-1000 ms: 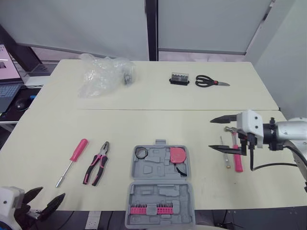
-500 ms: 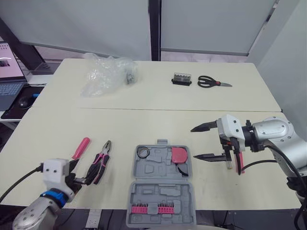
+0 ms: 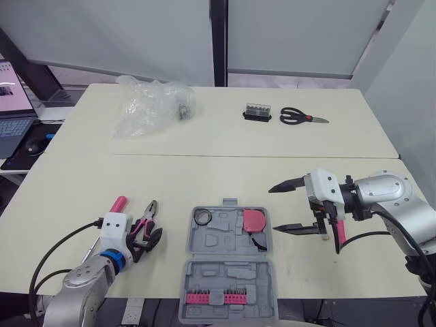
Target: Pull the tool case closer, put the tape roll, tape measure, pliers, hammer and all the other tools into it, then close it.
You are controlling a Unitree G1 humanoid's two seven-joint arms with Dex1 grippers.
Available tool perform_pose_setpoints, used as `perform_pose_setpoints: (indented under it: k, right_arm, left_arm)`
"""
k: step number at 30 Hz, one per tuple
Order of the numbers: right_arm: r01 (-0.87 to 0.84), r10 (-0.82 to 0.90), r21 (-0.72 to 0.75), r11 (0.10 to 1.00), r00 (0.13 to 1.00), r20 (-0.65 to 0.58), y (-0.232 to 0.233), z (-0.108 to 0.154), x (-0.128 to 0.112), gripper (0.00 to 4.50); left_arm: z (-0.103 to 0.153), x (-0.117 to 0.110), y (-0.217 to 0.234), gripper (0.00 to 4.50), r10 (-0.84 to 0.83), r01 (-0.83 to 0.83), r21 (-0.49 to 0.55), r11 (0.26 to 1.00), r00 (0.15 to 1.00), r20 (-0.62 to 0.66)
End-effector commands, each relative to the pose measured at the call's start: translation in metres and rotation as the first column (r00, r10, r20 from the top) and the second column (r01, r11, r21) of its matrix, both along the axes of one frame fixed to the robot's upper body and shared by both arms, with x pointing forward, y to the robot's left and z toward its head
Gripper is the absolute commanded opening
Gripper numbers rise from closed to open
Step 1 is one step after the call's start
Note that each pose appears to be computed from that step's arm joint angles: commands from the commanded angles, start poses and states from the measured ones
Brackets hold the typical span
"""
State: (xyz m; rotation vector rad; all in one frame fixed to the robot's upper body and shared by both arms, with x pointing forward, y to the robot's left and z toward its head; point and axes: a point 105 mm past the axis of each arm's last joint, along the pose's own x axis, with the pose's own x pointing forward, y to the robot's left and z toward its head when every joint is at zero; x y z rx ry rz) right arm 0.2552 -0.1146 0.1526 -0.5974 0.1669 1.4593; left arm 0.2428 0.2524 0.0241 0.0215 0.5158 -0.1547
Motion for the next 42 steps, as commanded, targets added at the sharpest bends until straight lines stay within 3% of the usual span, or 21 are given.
perform_pose_setpoints:
  k: [1,2,9,14,17,20,23,26,30,34,37,42]
  right_arm:
    - [-0.022,0.022,0.006,1.000,0.999,0.046,0.000,0.005,-0.002,4.46]
    - [-0.021,0.021,0.005,1.000,0.999,0.045,0.000,0.004,-0.003,4.46]
    - [-0.020,0.021,-0.011,1.000,0.998,0.052,-0.006,-0.002,-0.005,4.50]
    - [-0.012,0.013,-0.016,1.000,0.998,0.065,-0.008,-0.002,-0.004,4.50]
    - [0.007,-0.007,-0.003,1.000,0.997,0.075,-0.009,-0.001,-0.004,4.50]
    - [0.029,-0.029,0.004,1.000,0.996,0.080,-0.010,-0.001,-0.005,4.50]
    - [0.063,-0.063,-0.003,0.998,0.993,0.099,-0.013,-0.003,-0.005,4.50]
    - [0.116,-0.114,-0.014,0.993,0.990,0.084,-0.015,-0.007,-0.007,4.50]
    - [0.213,-0.205,-0.081,0.974,0.975,0.090,-0.030,-0.014,-0.010,4.50]
    - [0.235,-0.229,-0.072,0.969,0.969,0.090,-0.032,-0.010,-0.021,4.50]
    - [0.229,-0.223,-0.061,0.971,0.970,0.098,-0.024,-0.007,-0.026,4.50]
    - [0.211,-0.207,-0.041,0.977,0.975,0.085,0.008,-0.012,-0.024,4.50]
  left_arm:
    - [-0.009,-0.005,0.000,4.50,0.008,-0.007,0.020,1.000,0.998,-0.057]
    - [-0.010,-0.005,0.001,4.50,0.011,-0.010,0.021,1.000,0.998,-0.063]
    - [-0.017,-0.002,0.005,2.54,0.013,-0.011,0.016,1.000,0.995,-0.102]
    - [-0.009,0.000,0.005,2.53,0.000,0.000,-0.008,1.000,0.999,-0.051]
    - [0.030,0.004,0.009,2.53,-0.069,0.065,0.044,0.997,0.991,0.110]
    - [0.063,0.010,0.001,2.53,-0.209,0.187,0.123,0.975,0.958,0.195]
    - [0.093,0.020,-0.018,2.53,-0.429,0.375,0.249,0.893,0.877,0.218]
    - [0.101,0.024,-0.047,2.53,-0.635,0.572,0.312,0.759,0.757,0.157]
    - [0.098,0.023,-0.091,2.53,-0.837,0.781,0.330,0.530,0.544,0.058]
    - [0.085,0.018,-0.124,2.53,-0.932,0.891,0.306,0.336,0.361,-0.028]
    - [0.079,0.021,-0.144,2.53,-0.958,0.918,0.310,0.247,0.279,-0.065]
    - [0.076,0.026,-0.164,2.53,-0.971,0.929,0.326,0.176,0.219,-0.099]
